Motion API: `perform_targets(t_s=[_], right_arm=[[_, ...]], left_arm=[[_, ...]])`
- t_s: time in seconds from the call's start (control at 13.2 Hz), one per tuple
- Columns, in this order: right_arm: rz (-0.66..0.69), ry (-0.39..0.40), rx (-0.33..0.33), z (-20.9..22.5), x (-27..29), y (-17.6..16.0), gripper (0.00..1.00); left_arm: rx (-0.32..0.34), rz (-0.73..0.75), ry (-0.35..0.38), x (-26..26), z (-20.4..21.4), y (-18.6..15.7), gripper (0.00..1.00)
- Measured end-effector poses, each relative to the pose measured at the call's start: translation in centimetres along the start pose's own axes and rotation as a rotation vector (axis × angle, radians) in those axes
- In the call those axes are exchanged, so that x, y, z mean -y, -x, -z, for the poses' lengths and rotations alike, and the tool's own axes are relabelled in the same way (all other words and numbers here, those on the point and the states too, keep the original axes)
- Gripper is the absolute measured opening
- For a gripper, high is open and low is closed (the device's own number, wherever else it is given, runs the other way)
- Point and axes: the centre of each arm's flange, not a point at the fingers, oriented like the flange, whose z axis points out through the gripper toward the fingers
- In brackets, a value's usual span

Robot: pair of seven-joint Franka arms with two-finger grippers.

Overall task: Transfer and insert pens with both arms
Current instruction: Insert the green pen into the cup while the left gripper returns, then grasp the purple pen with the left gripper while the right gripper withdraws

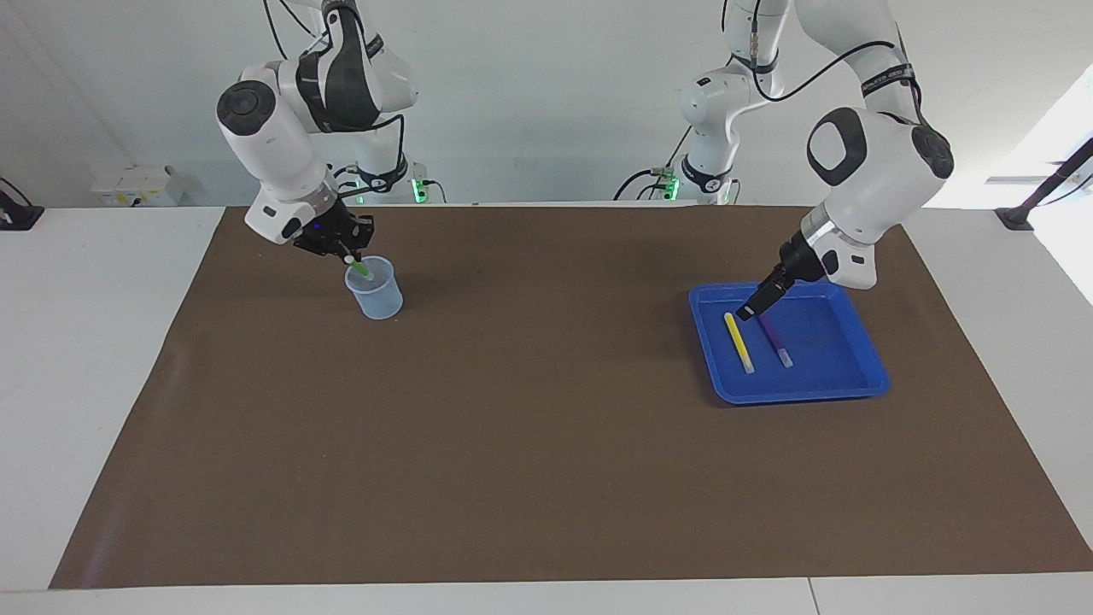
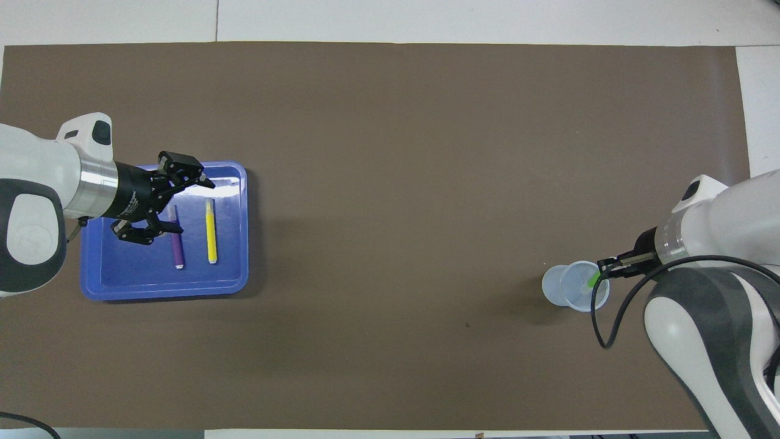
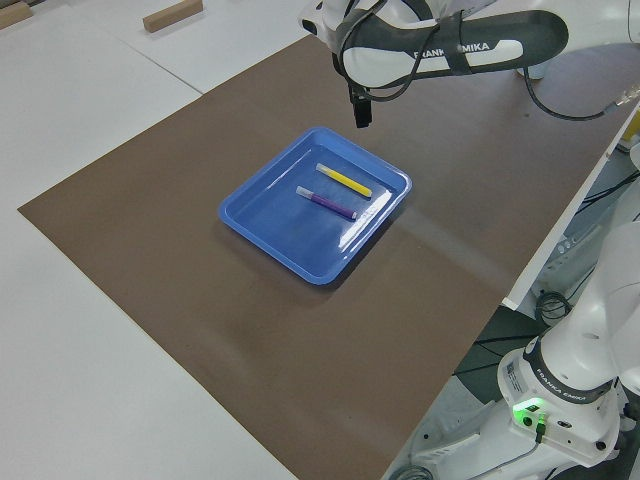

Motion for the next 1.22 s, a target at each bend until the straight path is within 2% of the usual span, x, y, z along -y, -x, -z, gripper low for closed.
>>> perform_targets(t_s=[0.08, 0.23, 0.38, 0.53, 0.68, 0.84, 0.91, 0.99, 1.06, 1.14, 1.22], right_arm=[[-0.001, 0.000, 0.000, -0.6, 0.0, -0.1, 0.18], [-0.002, 0.000, 0.010, -1.4, -0.1, -0.1, 0.18], [-0.002, 0.000, 0.014, -1.6, -0.1, -0.1, 0.19], [-0.003, 0.001, 0.001, -1.0, -0.1, -0.3, 0.44], [0.002, -0.008, -0.040, 1.2, 0.3, -0.9, 0.69], [-0.002, -0.084, -0.079, 4.2, 1.9, -1.4, 0.91], [-0.025, -0.155, -0.089, 5.5, 2.6, -1.5, 1.00], [-0.074, -0.225, -0.096, 6.8, 3.3, -1.6, 1.00], [-0.135, -0.282, -0.104, 8.0, 3.9, -1.7, 1.00], [-0.198, -0.343, -0.107, 8.8, 4.8, -1.9, 1.00], [-0.256, -0.410, -0.097, 9.4, 6.2, -2.1, 1.00]], left_arm=[[-0.012, -0.092, -0.025, 1.0, -0.4, -1.1, 1.00], [-0.071, -0.287, -0.132, 2.0, -2.3, -3.2, 1.00], [-0.105, -0.440, -0.210, 2.3, -4.4, -4.7, 1.00], [-0.115, -0.540, -0.267, 2.7, -6.3, -5.9, 1.00], [-0.117, -0.612, -0.328, 2.8, -8.0, -6.3, 1.00], [-0.110, -0.655, -0.358, 2.8, -9.9, -6.2, 0.98], [-0.102, -0.659, -0.359, 3.1, -10.7, -6.2, 0.96], [-0.090, -0.656, -0.363, 3.5, -11.4, -6.0, 0.93], [-0.080, -0.641, -0.367, 3.8, -11.9, -5.8, 0.85], [-0.073, -0.612, -0.370, 4.1, -12.4, -5.6, 0.85], [-0.071, -0.585, -0.372, 4.3, -12.7, -5.4, 0.80]])
